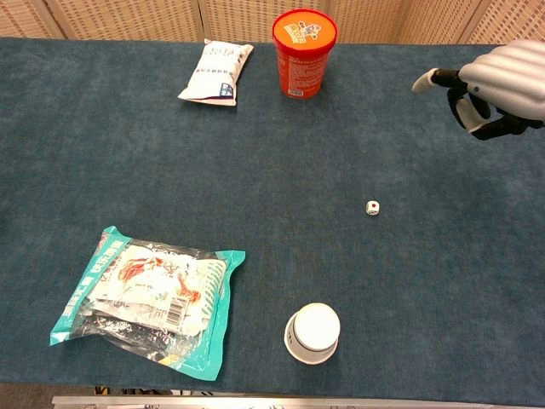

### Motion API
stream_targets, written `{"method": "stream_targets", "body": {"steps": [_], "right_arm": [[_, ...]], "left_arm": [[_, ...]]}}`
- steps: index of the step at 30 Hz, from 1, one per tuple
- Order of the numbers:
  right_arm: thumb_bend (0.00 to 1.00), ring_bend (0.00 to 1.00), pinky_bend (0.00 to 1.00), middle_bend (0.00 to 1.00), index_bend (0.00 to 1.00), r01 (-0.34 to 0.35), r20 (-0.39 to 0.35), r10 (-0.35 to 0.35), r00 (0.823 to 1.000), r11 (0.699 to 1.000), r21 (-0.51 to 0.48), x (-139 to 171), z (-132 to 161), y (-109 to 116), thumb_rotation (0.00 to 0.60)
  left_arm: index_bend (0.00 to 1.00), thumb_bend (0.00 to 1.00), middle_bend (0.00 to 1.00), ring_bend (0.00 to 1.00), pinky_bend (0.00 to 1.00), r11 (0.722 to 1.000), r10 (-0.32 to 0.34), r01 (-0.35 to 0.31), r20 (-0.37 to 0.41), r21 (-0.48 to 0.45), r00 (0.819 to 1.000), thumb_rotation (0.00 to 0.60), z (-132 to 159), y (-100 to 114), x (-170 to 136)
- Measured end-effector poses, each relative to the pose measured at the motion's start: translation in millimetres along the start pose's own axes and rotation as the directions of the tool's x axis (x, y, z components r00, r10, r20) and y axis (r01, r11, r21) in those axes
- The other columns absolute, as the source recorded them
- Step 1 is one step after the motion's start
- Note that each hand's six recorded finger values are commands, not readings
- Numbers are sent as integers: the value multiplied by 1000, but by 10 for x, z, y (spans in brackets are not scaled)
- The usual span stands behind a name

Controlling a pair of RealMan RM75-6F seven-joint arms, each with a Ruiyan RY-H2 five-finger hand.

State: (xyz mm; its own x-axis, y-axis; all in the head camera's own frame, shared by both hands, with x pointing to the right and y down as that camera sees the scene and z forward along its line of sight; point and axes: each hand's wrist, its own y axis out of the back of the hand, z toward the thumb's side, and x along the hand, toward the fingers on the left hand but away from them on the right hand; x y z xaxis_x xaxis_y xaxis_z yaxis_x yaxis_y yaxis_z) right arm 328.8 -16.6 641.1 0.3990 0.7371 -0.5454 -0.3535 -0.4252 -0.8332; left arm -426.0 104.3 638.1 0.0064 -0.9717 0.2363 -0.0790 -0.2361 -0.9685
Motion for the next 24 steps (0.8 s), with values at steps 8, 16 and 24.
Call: {"method": "stream_targets", "body": {"steps": [8,16,24], "right_arm": [[910,745,917,702,223,-111,-112,116,987,993,49,-296,275,-38,600],[1000,805,962,784,263,-194,-180,205,962,978,77,-476,472,-92,600],[1000,876,998,882,292,-249,-229,269,935,962,113,-549,646,-122,600]], "left_arm": [[455,458,529,351,438,1000,-6,6,-9,8,1000,600,-33,-7,-35],[455,458,529,352,438,1000,-4,4,-21,7,1000,600,-69,-2,-77],[455,458,529,352,454,1000,-9,9,-32,3,999,600,-102,-17,-107]]}}
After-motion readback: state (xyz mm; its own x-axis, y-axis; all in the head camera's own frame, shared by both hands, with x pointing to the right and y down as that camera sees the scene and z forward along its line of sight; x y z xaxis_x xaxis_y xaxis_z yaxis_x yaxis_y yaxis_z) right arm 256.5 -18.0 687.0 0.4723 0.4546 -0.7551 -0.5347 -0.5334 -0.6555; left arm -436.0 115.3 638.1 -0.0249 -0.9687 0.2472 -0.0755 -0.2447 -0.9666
